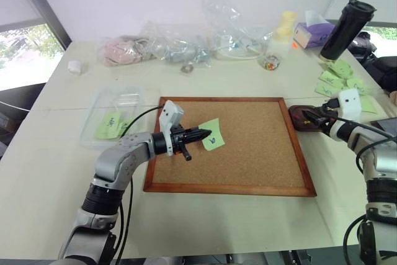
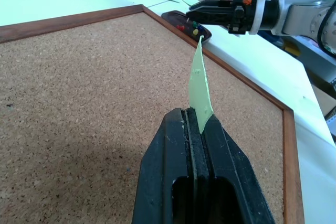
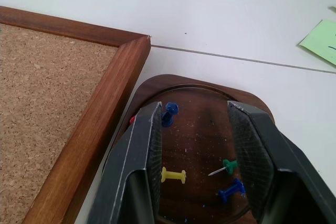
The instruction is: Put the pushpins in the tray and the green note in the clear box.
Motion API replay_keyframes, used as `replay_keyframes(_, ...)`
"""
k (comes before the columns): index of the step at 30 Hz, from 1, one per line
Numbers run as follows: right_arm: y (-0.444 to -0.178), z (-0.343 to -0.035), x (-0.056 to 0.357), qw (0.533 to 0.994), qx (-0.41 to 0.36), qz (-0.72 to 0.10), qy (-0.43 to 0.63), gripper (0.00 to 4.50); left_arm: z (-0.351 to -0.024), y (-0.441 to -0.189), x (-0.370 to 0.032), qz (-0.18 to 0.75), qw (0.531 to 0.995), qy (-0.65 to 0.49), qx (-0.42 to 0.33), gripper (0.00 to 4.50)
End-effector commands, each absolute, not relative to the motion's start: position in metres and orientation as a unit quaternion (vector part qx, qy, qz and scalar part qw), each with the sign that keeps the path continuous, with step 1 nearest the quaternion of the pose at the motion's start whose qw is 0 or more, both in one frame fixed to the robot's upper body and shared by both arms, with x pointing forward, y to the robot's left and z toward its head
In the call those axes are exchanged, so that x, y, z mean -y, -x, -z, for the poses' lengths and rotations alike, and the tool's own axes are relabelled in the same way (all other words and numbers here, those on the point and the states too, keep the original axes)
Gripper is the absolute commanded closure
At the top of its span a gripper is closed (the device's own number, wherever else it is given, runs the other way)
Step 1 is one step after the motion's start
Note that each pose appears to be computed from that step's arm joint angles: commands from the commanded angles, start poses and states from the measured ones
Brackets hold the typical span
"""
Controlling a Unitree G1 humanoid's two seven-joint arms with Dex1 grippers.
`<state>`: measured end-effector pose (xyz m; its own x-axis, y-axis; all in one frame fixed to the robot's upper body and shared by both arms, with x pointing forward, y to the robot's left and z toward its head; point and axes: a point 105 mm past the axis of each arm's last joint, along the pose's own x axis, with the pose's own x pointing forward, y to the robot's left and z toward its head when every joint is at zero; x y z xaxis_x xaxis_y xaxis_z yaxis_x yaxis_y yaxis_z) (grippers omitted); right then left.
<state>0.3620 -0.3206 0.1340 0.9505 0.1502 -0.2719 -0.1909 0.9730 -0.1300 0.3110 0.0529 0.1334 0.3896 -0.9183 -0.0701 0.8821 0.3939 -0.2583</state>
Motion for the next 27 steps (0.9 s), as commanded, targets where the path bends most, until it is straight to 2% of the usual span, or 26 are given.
replay_keyframes(1,-0.362,-0.137,0.321,0.983,-0.126,-0.086,0.106,2.59,-0.147,-0.310,-0.054,0.545,0.831,0.085,-0.069,4.50)
replay_keyframes(9,-0.364,-0.130,0.321,0.979,-0.131,-0.091,0.125,2.59,-0.147,-0.311,-0.055,0.543,0.833,0.085,-0.068,4.50)
replay_keyframes(18,-0.360,-0.188,0.310,0.983,-0.060,-0.116,0.127,2.59,-0.149,-0.310,-0.059,0.540,0.835,0.081,-0.067,4.50)
replay_keyframes(22,-0.344,-0.210,0.264,0.968,-0.038,-0.221,0.116,2.59,-0.156,-0.311,-0.063,0.537,0.838,0.077,-0.057,4.50)
replay_keyframes(25,-0.314,-0.219,0.209,0.925,-0.029,-0.362,0.111,2.59,-0.170,-0.313,-0.069,0.528,0.845,0.077,-0.039,4.50)
replay_keyframes(27,-0.298,-0.220,0.185,0.900,-0.032,-0.421,0.110,2.59,-0.179,-0.313,-0.074,0.518,0.852,0.077,-0.026,4.50)
